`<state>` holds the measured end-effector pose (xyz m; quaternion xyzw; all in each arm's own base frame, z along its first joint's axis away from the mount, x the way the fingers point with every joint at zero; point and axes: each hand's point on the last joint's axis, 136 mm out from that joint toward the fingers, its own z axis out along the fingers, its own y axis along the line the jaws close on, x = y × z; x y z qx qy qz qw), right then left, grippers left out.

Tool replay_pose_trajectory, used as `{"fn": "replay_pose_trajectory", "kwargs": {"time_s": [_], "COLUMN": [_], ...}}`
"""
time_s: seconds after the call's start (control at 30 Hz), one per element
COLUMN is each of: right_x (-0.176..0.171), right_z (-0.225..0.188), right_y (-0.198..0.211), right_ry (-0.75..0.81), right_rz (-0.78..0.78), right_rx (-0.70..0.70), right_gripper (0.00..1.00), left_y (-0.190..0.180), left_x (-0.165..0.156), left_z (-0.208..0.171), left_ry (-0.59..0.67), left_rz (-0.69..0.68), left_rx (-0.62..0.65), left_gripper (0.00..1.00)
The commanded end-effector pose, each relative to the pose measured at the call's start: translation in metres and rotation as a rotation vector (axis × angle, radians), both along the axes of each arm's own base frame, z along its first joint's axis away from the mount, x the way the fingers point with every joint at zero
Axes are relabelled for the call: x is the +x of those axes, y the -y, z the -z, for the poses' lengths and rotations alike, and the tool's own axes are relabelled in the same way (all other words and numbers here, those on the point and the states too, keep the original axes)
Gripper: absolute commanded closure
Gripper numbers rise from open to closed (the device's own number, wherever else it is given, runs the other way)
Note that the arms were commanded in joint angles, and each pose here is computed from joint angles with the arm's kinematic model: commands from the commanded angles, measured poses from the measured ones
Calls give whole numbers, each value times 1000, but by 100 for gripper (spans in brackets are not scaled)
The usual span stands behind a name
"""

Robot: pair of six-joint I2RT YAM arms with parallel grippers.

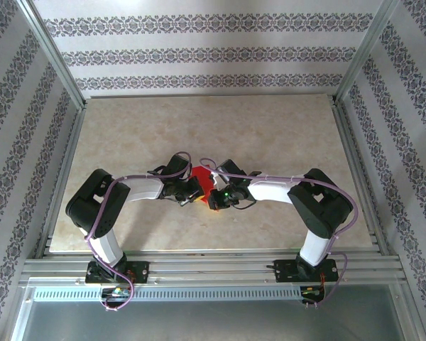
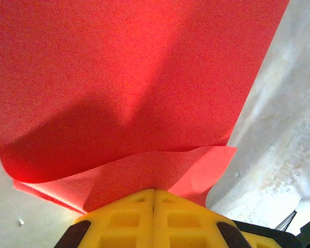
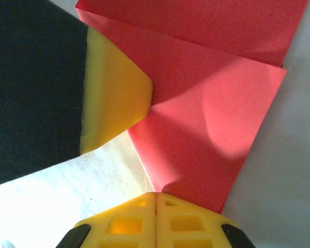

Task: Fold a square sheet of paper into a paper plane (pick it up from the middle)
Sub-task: Third fold the triangle at the center of the table.

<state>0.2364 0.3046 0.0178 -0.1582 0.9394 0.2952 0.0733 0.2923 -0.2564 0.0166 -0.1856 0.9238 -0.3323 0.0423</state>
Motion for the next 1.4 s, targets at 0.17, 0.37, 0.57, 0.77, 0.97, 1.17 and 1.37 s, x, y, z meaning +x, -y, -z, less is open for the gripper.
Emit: {"fn": "replay_pose_trajectory", "kwargs": {"time_s": [0.17, 0.37, 0.57, 0.77, 0.97, 1.17, 1.37], "right_x": [-2, -6, -9, -10, -11, -11, -12], "right_z": [12, 17, 21, 22, 24, 25, 28], "right_y": [5, 7, 10, 11, 11, 11, 12], "right_ry": [-8, -27, -46, -59, -70, -81, -95], "right_rz": [-10, -14, -14, -11, -13, -9, -6], "right_rx": [-58, -67, -82, -91, -96, -99, -110], "right_gripper": [93, 93, 93, 93, 93, 93, 93], "left_y": [-27, -20, 2, 8, 8, 17, -2], "left_x": [-24, -16, 15, 15, 0, -4, -5], "left_z": [42, 30, -25, -42, -22, -12, 6], "left_ry": [-104, -68, 81, 124, 75, 73, 80], "left_rz": [-15, 2, 52, 61, 54, 95, 108], "left_rx": [168, 137, 39, -11, 2, 5, 124], "left_gripper": [97, 96, 90, 88, 91, 92, 93]}}
